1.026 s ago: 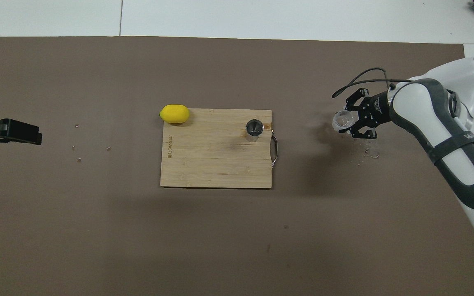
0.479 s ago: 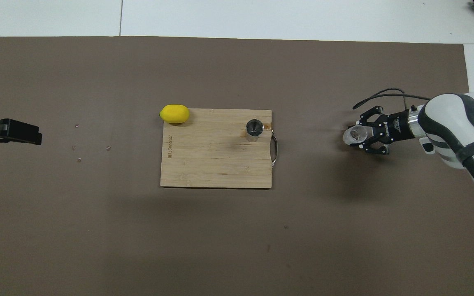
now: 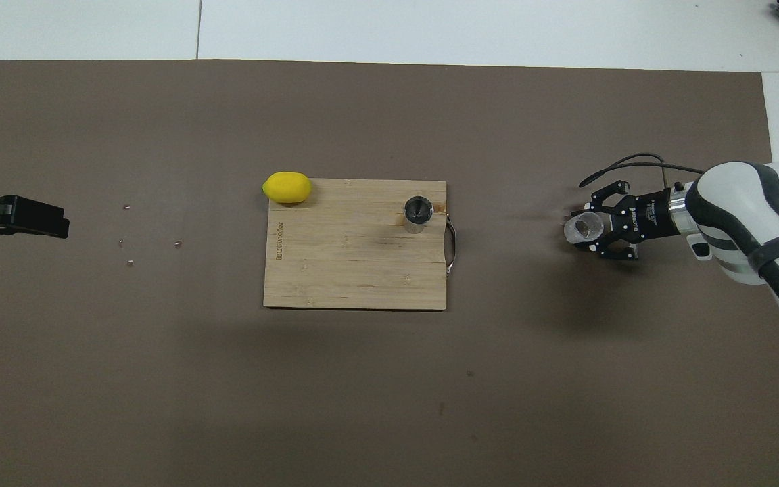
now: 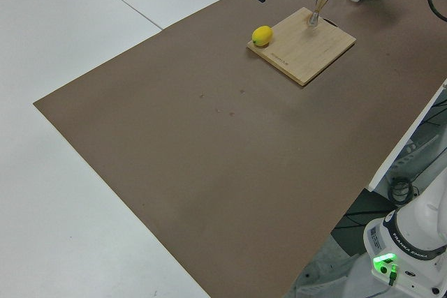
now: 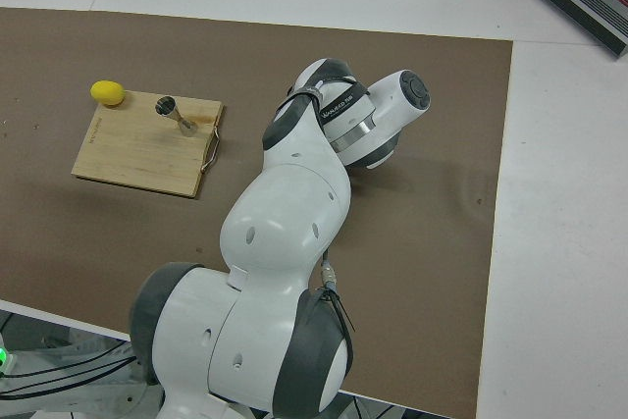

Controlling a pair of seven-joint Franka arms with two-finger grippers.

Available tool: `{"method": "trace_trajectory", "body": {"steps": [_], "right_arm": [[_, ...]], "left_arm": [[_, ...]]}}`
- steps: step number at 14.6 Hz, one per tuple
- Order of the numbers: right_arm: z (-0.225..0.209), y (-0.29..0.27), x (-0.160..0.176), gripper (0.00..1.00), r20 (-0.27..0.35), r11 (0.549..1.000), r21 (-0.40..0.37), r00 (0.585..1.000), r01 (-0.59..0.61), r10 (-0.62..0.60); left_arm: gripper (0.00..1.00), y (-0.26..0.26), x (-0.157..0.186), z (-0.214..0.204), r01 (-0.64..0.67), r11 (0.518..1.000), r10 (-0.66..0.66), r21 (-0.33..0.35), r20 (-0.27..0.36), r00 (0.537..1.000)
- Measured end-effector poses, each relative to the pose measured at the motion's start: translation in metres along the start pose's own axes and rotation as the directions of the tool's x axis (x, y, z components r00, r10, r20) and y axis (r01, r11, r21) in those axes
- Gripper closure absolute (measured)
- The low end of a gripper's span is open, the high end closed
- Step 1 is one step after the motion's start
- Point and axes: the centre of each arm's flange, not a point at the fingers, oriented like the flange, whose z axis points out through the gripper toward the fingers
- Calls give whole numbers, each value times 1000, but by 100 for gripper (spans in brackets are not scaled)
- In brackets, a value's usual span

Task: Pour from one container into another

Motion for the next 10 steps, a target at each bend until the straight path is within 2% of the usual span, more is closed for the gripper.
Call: {"method": "trace_trajectory", "body": {"steps": [3,4,7,10], "right_arm": [[-15,-2,-9,4,-17,1000,23,1000,21,-20],[-26,-3,-15,0,-42,998,24,998,49,-48],[-62,-1,-39,0,-187,985,-31,967,171,-174],[-82,1,-65,0,-300,953,-112,904,283,-304]], "left_arm": [[0,0,0,0,0,1000,0,0,0,1000],[0,0,0,0,0,1000,0,0,0,1000],[0,0,0,0,0,1000,0,0,0,1000],[0,0,0,0,0,1000,0,0,0,1000]]}}
